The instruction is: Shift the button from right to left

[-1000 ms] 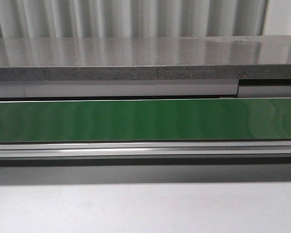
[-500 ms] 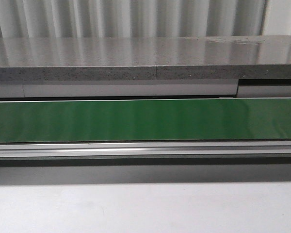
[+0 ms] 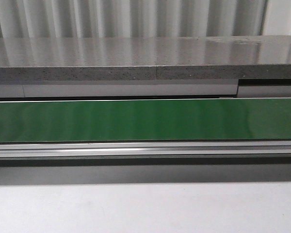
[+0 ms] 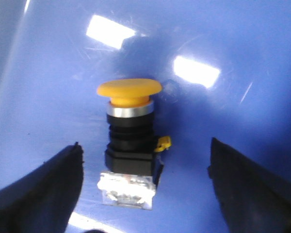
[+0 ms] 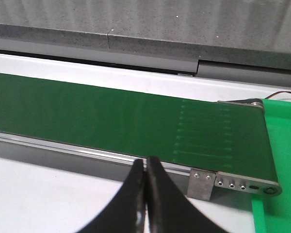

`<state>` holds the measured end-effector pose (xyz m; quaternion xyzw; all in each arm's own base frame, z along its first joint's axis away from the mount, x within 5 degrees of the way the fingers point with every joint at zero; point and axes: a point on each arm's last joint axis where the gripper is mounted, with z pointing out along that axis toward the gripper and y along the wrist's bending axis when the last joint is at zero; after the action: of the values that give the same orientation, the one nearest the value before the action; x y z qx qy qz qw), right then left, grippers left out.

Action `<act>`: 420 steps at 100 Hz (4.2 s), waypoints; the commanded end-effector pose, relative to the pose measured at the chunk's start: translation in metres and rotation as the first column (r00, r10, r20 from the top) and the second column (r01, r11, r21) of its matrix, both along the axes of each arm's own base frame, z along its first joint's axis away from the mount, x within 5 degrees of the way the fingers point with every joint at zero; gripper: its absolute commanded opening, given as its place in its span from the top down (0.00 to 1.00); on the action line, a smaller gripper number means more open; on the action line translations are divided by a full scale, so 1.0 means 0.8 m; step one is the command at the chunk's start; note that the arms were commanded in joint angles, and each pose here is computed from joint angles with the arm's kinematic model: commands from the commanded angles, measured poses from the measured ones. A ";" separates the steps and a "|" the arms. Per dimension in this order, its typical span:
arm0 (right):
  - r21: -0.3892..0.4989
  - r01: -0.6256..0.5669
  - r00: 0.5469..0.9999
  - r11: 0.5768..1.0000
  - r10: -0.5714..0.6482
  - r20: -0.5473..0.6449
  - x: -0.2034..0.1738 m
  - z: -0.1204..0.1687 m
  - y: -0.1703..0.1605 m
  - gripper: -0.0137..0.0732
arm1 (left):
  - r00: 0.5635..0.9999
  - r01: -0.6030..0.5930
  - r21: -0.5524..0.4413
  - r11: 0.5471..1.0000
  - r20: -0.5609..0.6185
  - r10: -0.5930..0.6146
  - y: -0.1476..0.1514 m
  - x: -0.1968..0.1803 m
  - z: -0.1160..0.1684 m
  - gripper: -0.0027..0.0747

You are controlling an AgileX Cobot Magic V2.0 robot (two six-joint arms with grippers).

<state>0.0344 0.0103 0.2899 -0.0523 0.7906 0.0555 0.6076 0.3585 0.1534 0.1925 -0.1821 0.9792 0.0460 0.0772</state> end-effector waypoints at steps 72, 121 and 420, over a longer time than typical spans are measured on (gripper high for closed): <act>0.011 0.004 0.996 1.000 -0.005 0.085 0.001 0.016 0.000 0.92 | 0.815 0.200 0.192 0.961 0.511 -0.272 -0.126 -0.016 0.163 0.97; 0.011 0.004 0.996 1.000 -0.005 0.085 0.001 0.016 0.000 0.92 | 0.608 0.429 0.149 0.891 0.683 -0.406 -0.254 -0.062 0.187 0.99; 0.011 0.004 0.996 1.000 -0.005 0.087 0.001 0.017 0.000 0.92 | 0.095 0.131 0.339 0.932 0.931 -0.352 -0.194 -0.380 0.011 0.99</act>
<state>0.0344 0.0104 0.2894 -0.0520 0.7909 0.0567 0.6071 0.0558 -0.0015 0.2004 0.0064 0.7268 -0.0126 0.6867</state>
